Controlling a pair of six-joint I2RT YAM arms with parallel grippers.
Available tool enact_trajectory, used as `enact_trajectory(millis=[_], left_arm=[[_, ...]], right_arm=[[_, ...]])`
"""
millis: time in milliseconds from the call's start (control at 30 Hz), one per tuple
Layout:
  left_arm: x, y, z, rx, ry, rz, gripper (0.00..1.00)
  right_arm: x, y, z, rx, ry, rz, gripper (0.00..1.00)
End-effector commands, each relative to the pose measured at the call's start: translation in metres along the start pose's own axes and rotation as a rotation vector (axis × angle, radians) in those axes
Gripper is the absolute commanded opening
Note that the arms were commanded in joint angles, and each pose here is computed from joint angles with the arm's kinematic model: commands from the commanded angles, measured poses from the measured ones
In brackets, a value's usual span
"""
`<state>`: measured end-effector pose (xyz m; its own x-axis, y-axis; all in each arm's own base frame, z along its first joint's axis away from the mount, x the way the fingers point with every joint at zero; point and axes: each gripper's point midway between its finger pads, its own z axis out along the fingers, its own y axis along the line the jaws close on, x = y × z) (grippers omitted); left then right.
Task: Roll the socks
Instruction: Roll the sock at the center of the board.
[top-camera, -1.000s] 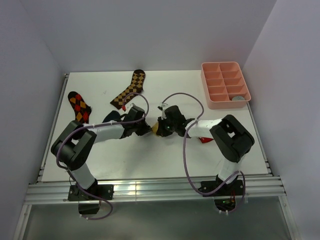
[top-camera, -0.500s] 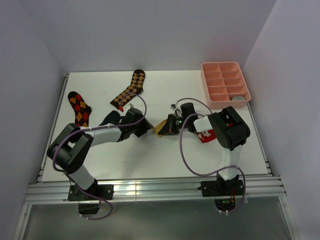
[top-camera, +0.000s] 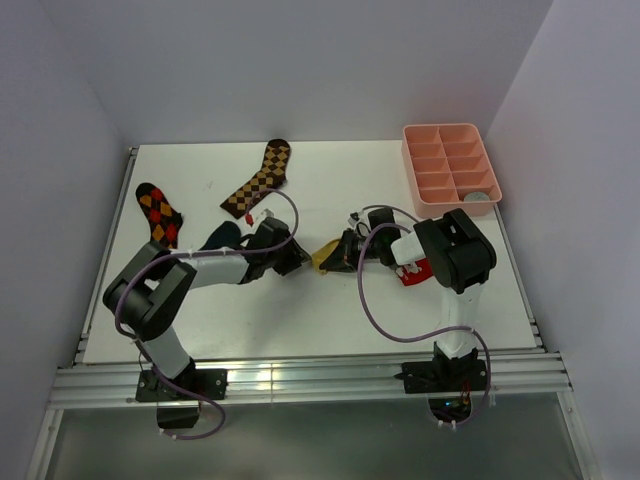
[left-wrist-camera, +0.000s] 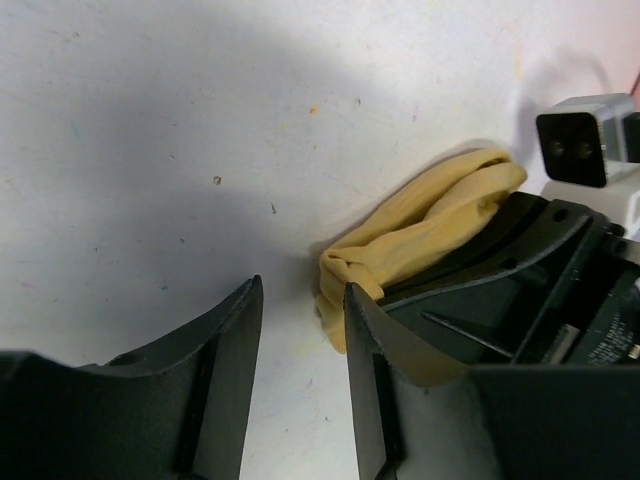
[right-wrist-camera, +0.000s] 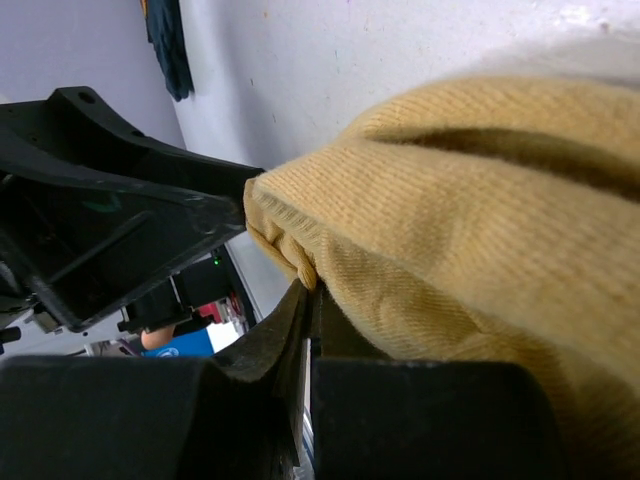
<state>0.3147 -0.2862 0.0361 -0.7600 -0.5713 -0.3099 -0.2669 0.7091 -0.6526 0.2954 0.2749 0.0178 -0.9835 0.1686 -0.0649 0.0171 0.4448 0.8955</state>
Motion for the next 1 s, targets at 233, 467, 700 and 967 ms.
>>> enact_trajectory(millis=[233,467,700,967], left_arm=[[0.007,-0.015,0.020,0.021,0.017,0.040,0.39],[0.010,-0.012,0.025,0.012,0.025,0.050,0.29],[0.012,-0.005,0.027,-0.015,0.031,0.065,0.05],[0.002,-0.005,0.022,-0.061,-0.003,0.106,0.00]], right_arm=[[-0.004,-0.013,0.001,0.053,-0.012,0.030,0.02],[-0.005,-0.015,0.000,0.070,-0.017,0.027,0.02],[-0.012,-0.015,-0.006,0.147,-0.044,-0.051,0.18],[-0.029,0.013,-0.031,0.381,-0.195,-0.386,0.38]])
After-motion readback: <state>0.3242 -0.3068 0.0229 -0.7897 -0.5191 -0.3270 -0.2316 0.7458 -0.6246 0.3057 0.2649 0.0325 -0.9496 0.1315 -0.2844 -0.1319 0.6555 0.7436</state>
